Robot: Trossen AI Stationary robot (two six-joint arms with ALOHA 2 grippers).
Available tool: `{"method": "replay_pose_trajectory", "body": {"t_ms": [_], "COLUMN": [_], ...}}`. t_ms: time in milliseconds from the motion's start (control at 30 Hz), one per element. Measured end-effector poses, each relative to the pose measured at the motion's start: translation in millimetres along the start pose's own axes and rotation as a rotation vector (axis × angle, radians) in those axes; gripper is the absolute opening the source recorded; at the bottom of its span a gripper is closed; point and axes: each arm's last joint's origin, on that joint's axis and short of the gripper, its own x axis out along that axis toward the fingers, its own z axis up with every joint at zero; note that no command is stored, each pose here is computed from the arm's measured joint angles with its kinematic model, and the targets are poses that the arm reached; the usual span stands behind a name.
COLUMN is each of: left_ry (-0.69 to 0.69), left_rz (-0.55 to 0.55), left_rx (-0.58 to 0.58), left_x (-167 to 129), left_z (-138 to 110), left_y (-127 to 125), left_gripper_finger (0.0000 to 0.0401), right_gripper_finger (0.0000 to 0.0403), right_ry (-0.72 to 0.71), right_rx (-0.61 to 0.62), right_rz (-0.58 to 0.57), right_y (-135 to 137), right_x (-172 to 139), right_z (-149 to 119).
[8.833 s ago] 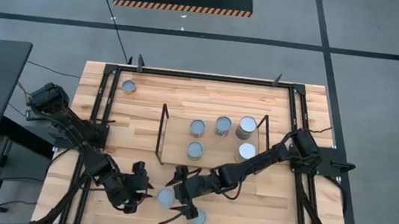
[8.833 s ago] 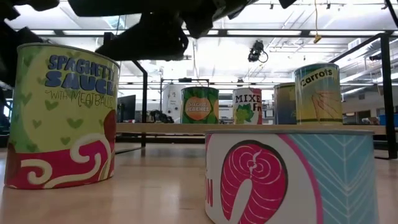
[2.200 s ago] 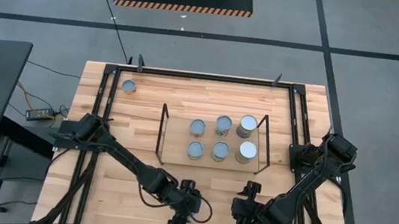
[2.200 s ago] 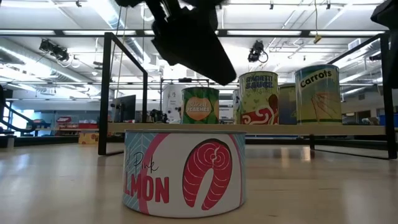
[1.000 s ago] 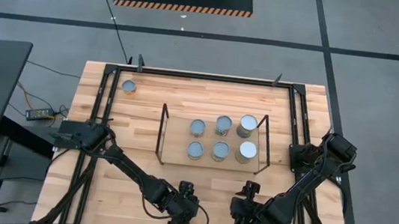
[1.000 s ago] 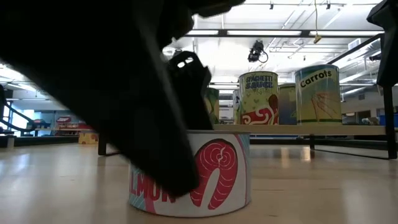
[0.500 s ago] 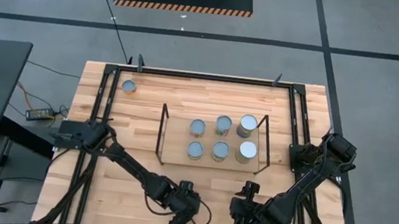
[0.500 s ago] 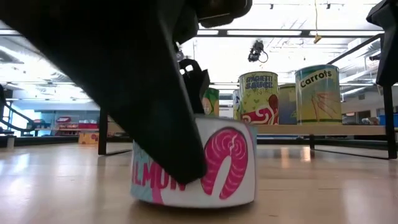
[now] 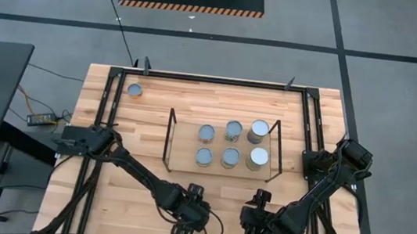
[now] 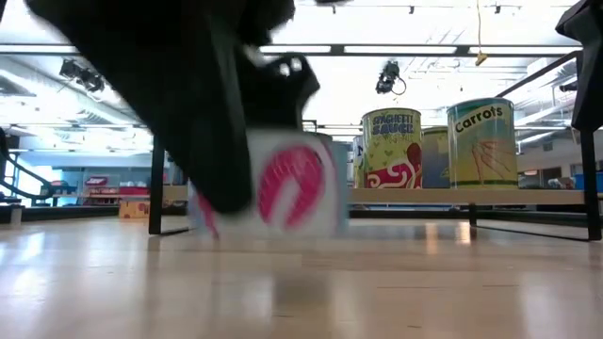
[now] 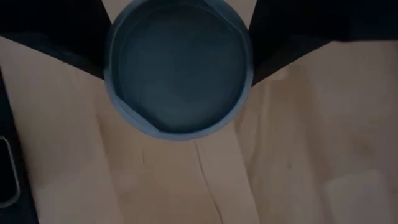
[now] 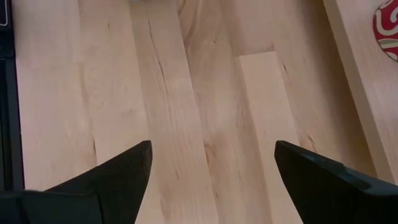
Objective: Pick and place cans onto a shelf
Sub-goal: Put the canned salmon on the shelf
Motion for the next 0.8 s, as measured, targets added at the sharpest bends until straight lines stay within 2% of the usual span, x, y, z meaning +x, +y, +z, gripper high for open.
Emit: {"method": "replay_pose_trajectory", "body": {"t_ms": [167,267,400,800], "left_ry": [0.087,0.186,0.281,0.251], "left_rz": [0.021,0.07,0.176,0.293], "left_rx": [0.069,0.073,0.032,-0.068], "left_x": [-42.1,-60.4,-71.1,-127.3], "left_z": [18.2,19.2,12.6,-22.9], "left_y": [1.7,15.1,48.7,158.7], "left_gripper_finger": [0.0292,0.0299,0.0295,0.0293], "right_gripper_finger": [0.0347,0.0347,0.0347,0.0347], "right_ry": [0.0,0.0,-0.001,-0.003], "right_rx": [0.0,0.003,0.007,-0.003], "right_rz": [0.0,0.0,0.002,0.01], "right_y": [0.0,-0.1,0.5,2.9], "right_x": [0.0,0.1,-0.4,-2.4], "right_z": [0.0,0.1,-0.6,-3.4]}}
